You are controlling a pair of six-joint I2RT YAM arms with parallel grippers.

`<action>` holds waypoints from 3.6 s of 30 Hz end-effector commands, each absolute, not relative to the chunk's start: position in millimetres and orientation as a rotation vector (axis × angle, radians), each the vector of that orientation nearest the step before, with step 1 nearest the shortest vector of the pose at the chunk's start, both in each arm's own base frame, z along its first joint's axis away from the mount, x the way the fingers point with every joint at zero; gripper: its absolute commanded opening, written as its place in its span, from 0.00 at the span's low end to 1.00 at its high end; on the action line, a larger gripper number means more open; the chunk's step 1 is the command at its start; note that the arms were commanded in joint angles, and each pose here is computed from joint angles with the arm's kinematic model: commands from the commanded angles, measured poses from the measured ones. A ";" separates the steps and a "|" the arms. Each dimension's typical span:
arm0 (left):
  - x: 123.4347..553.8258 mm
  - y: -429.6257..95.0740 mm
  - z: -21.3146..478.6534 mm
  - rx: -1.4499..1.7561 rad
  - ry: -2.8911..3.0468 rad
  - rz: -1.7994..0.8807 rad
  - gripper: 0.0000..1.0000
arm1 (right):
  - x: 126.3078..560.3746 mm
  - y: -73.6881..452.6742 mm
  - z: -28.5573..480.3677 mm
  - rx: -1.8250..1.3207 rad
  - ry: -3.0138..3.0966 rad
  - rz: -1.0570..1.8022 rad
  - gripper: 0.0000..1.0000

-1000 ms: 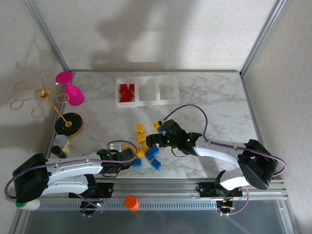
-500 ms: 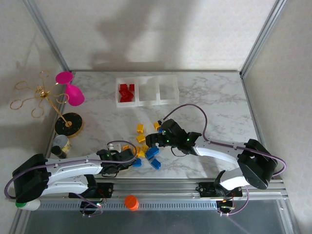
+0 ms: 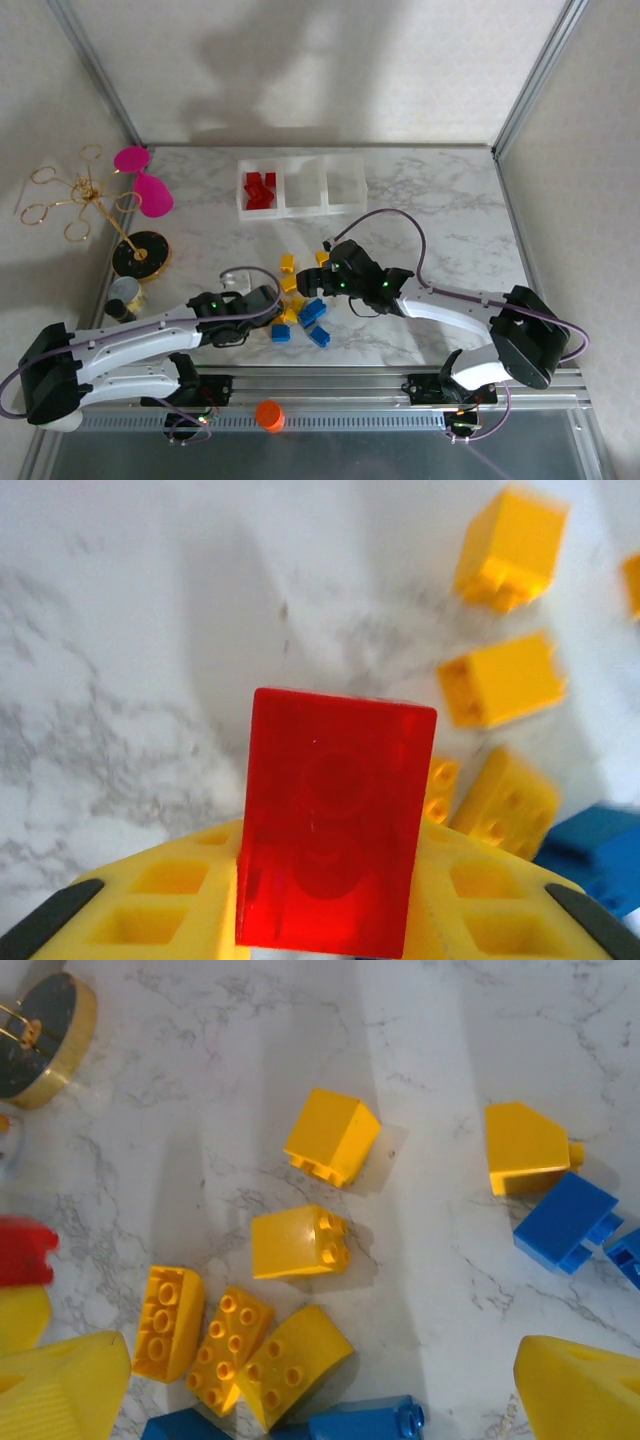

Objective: Sort the legos into containers by color
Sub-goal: Place the lego in the container, then pick up the lego from the center of the table.

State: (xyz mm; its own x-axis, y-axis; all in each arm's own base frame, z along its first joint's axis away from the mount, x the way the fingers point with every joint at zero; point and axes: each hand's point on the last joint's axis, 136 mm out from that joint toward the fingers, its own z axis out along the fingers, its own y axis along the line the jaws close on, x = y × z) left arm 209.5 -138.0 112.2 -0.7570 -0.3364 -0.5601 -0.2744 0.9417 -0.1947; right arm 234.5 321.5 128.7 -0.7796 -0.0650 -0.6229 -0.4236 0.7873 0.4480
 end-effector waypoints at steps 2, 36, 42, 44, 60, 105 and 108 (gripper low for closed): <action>261.1 -128.4 156.2 -0.371 2.363 -0.028 0.30 | 266.4 310.1 162.2 -0.235 2.296 0.787 0.99; 537.2 -113.5 145.6 -0.449 2.335 -0.082 0.58 | 326.9 280.6 171.7 -0.208 2.261 0.660 0.99; 483.6 -117.5 182.5 -0.471 2.290 -0.250 0.61 | 316.6 274.7 168.3 -0.246 2.305 0.583 0.99; 457.7 -116.5 184.7 -0.478 2.287 -0.282 0.63 | 311.2 272.4 161.3 -0.257 2.343 0.560 0.99; 291.0 -106.4 163.5 -0.472 2.352 -0.382 0.90 | 261.1 324.1 125.8 -0.502 2.442 0.476 0.96; 241.6 -88.6 170.9 -0.622 2.280 -0.526 1.00 | 254.4 406.8 50.9 -0.706 2.469 0.314 0.41; 245.5 -91.0 177.6 -0.617 2.261 -0.543 1.00 | 257.4 403.1 64.4 -0.683 2.457 0.341 0.39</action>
